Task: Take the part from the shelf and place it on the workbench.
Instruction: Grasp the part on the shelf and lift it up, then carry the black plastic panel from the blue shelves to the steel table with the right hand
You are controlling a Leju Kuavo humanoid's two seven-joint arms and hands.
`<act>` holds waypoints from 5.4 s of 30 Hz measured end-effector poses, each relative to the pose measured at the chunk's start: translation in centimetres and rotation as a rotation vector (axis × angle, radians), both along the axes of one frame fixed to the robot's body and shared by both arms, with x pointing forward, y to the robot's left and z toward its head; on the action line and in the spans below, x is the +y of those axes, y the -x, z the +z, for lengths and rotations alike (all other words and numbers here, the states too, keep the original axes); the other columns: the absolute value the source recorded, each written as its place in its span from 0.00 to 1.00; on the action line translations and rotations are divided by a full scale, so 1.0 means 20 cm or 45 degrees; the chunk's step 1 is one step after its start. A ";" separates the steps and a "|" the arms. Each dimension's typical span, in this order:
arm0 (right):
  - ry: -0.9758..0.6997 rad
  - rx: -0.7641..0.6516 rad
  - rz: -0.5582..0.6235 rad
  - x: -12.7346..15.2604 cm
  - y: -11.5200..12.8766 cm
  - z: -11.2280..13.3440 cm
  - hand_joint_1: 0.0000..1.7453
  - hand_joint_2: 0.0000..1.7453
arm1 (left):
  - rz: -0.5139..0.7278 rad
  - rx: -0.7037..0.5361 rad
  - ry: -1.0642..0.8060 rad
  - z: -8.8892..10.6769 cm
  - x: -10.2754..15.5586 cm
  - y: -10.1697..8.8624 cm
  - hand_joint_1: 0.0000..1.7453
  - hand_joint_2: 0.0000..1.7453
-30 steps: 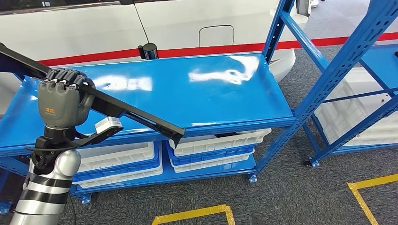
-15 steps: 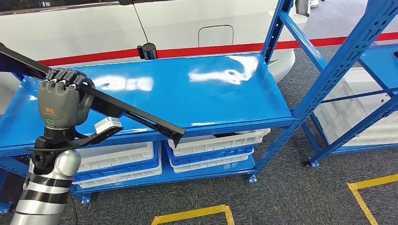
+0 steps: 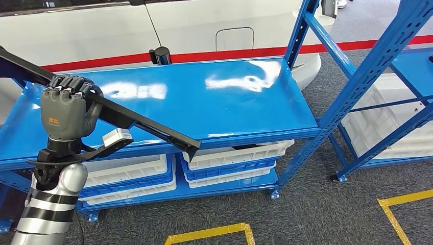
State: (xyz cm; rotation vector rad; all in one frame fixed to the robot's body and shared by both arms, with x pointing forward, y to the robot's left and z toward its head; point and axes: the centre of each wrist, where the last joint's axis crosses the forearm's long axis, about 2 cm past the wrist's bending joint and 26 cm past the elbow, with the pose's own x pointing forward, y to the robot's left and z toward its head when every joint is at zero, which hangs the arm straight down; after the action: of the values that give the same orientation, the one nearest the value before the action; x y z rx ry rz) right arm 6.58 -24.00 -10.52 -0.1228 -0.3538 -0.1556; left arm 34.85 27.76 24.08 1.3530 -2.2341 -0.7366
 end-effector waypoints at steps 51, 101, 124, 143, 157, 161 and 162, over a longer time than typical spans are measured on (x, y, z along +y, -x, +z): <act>-0.001 0.010 -0.019 -0.01 0.02 0.00 0.00 0.00 | 0.028 -0.002 -0.044 -0.02 0.03 0.01 1.00 1.00; -0.003 0.015 -0.046 -0.02 0.02 -0.01 0.00 0.00 | 0.004 -0.030 -0.107 0.00 0.03 0.01 1.00 1.00; -0.002 0.015 -0.051 -0.02 0.02 -0.01 0.00 0.00 | 0.001 -0.036 -0.120 0.00 0.04 0.01 1.00 1.00; 0.002 0.015 -0.061 -0.03 0.02 -0.01 0.00 0.00 | -0.021 -0.021 -0.098 0.00 0.02 0.01 1.00 1.00; -0.001 0.013 -0.062 -0.03 0.02 -0.01 0.00 0.00 | -0.032 -0.025 -0.106 0.01 0.02 0.00 1.00 1.00; 0.002 0.014 -0.063 -0.03 0.02 -0.01 0.00 0.00 | -0.036 -0.026 -0.109 0.01 0.01 0.00 1.00 1.00; 0.002 0.014 -0.063 -0.03 0.02 -0.01 0.00 0.00 | -0.037 -0.025 -0.110 0.01 0.01 0.00 1.00 1.00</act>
State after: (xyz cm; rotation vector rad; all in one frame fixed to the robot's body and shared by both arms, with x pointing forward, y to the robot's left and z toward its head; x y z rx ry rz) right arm 6.17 -24.61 -10.65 -0.1339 -0.3402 -0.2034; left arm 34.76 28.01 24.31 1.3758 -2.2657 -0.8420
